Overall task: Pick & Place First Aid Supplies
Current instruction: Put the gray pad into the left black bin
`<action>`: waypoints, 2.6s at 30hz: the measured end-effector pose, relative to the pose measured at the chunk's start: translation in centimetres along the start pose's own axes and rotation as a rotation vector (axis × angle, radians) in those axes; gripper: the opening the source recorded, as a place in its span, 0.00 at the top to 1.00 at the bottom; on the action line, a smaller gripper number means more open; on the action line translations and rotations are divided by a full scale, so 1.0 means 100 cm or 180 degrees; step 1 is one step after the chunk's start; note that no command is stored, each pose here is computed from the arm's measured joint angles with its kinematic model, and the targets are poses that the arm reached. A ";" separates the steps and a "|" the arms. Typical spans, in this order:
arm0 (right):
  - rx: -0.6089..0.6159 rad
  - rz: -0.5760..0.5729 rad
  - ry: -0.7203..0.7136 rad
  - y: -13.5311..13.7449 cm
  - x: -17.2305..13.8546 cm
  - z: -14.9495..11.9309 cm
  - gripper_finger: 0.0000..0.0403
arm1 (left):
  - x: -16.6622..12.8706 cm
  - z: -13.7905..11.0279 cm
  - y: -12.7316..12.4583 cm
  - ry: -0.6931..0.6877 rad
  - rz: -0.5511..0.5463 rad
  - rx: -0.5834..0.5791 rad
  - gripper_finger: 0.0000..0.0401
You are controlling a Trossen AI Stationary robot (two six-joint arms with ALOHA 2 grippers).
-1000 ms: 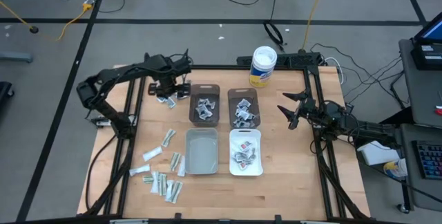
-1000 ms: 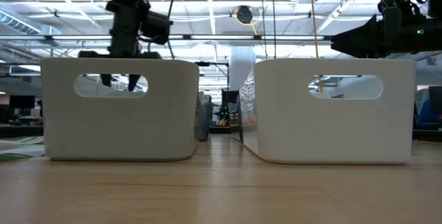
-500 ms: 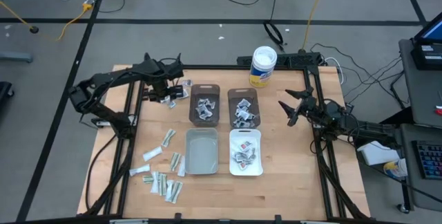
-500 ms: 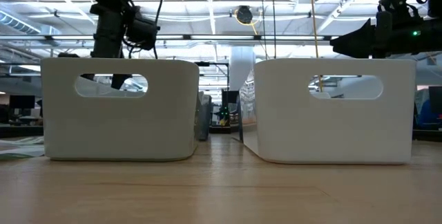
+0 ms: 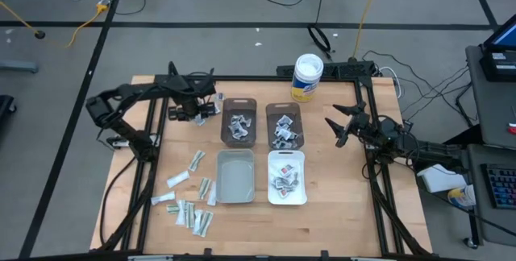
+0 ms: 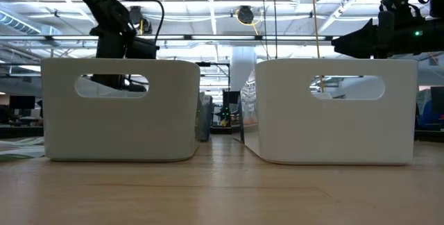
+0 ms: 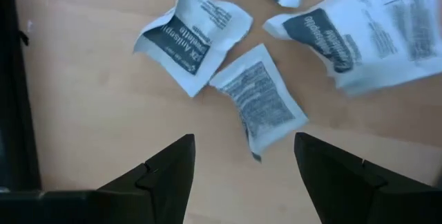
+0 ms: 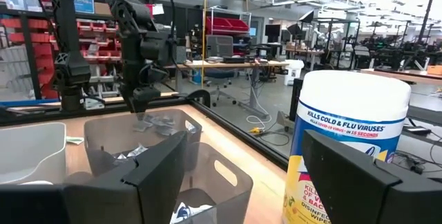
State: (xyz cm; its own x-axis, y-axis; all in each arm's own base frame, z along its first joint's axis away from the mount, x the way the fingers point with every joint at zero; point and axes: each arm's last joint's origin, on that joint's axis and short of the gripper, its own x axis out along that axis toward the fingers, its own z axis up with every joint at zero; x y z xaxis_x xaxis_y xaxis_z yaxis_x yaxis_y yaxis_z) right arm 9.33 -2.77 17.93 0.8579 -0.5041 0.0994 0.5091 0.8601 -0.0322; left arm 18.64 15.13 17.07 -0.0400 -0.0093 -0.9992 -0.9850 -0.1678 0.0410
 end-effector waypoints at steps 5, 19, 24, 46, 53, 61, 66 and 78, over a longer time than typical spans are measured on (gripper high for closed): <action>0.0000 0.0001 -0.0001 0.000 0.000 0.000 0.31 | 0.015 -0.002 0.003 -0.0053 -0.0023 -0.0005 0.36; 0.0001 0.0001 -0.0002 0.000 0.000 0.000 0.31 | 0.027 -0.005 0.009 -0.0097 0.0019 0.0012 0.53; 0.0001 0.0002 -0.0002 0.000 0.000 0.000 0.31 | 0.027 -0.005 0.009 -0.0096 0.0025 0.0176 0.72; 0.0002 0.0002 -0.0002 0.000 0.000 0.000 0.31 | -0.005 -0.015 0.012 -0.0093 -0.0207 0.1070 0.99; 0.0002 0.0004 -0.0002 0.000 0.000 0.000 0.31 | -0.038 -0.021 0.011 -0.0056 -0.0262 0.1802 1.00; 0.0002 0.0002 -0.0002 0.000 0.000 0.000 0.31 | -0.078 -0.032 0.007 0.0015 -0.0293 0.2711 1.00; 0.0002 0.0003 -0.0001 0.000 0.000 0.000 0.31 | -0.091 -0.040 -0.001 -0.0066 -0.0423 0.3249 1.00; 0.0002 0.0002 -0.0001 0.000 0.000 0.000 0.31 | -0.095 -0.021 -0.051 -0.0108 -0.0323 0.3454 1.00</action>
State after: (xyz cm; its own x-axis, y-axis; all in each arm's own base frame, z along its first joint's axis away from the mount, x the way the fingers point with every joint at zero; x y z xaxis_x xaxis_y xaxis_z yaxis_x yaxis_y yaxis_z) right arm 9.33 -2.78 17.93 0.8582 -0.5034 0.0999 0.5085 0.8605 -0.0318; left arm 24.38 13.99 26.33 0.0616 -0.0144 -0.9980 -0.6069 0.7933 -0.0489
